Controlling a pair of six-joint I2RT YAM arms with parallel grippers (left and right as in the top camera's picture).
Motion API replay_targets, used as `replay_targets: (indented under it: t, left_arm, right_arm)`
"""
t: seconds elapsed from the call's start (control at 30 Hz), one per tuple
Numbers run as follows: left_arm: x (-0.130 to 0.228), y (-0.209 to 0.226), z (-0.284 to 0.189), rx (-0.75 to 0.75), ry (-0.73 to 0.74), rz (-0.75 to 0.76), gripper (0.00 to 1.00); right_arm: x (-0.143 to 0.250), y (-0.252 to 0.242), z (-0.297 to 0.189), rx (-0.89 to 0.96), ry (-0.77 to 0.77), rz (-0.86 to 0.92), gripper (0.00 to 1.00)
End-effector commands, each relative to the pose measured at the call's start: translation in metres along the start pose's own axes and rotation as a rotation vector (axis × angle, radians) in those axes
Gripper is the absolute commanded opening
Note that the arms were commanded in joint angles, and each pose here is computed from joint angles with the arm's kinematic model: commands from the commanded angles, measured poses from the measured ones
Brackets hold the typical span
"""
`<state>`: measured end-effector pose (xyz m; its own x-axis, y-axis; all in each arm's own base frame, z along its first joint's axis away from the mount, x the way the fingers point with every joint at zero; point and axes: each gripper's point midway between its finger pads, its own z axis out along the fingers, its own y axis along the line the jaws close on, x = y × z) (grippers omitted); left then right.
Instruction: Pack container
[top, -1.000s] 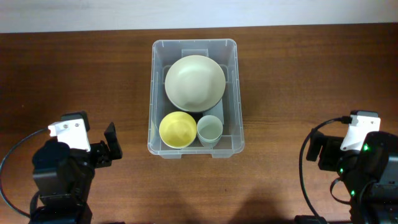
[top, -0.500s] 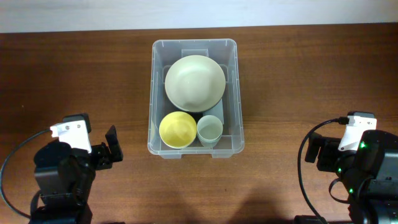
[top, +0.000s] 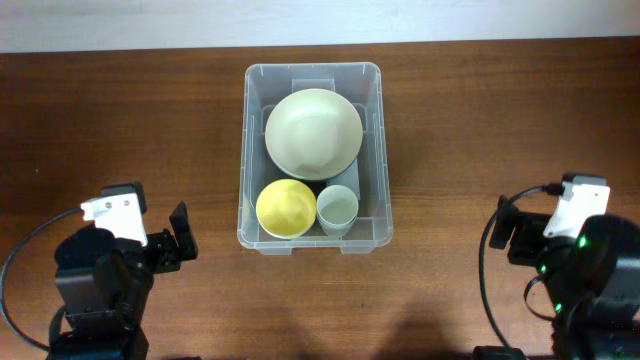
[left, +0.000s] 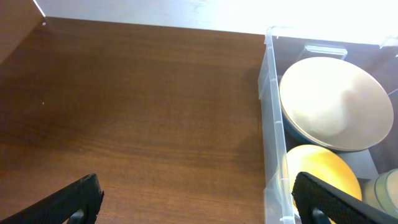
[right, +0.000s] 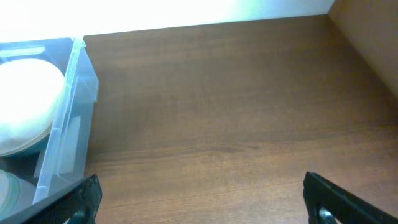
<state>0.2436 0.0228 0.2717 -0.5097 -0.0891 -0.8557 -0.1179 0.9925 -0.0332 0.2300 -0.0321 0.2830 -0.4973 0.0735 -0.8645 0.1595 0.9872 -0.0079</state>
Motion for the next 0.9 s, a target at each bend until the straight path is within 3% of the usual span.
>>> replay_targets:
  t: [0.0,0.3,0.87]
  left_arm:
    - [0.003,-0.002,0.001,0.011,0.008,0.007,1.0]
    - [0.003,-0.002,0.001,0.011,0.008,0.007,1.0]
    - [0.003,-0.002,0.001,0.011,0.008,0.007,1.0]
  right_arm:
    - [0.018,0.006,0.0,-0.031,-0.083,-0.002,0.99]
    - [0.054,0.022,0.008,-0.119,-0.361,-0.004,0.99]
    - [0.044,0.033,0.031,-0.143,-0.726,-0.065,0.99]
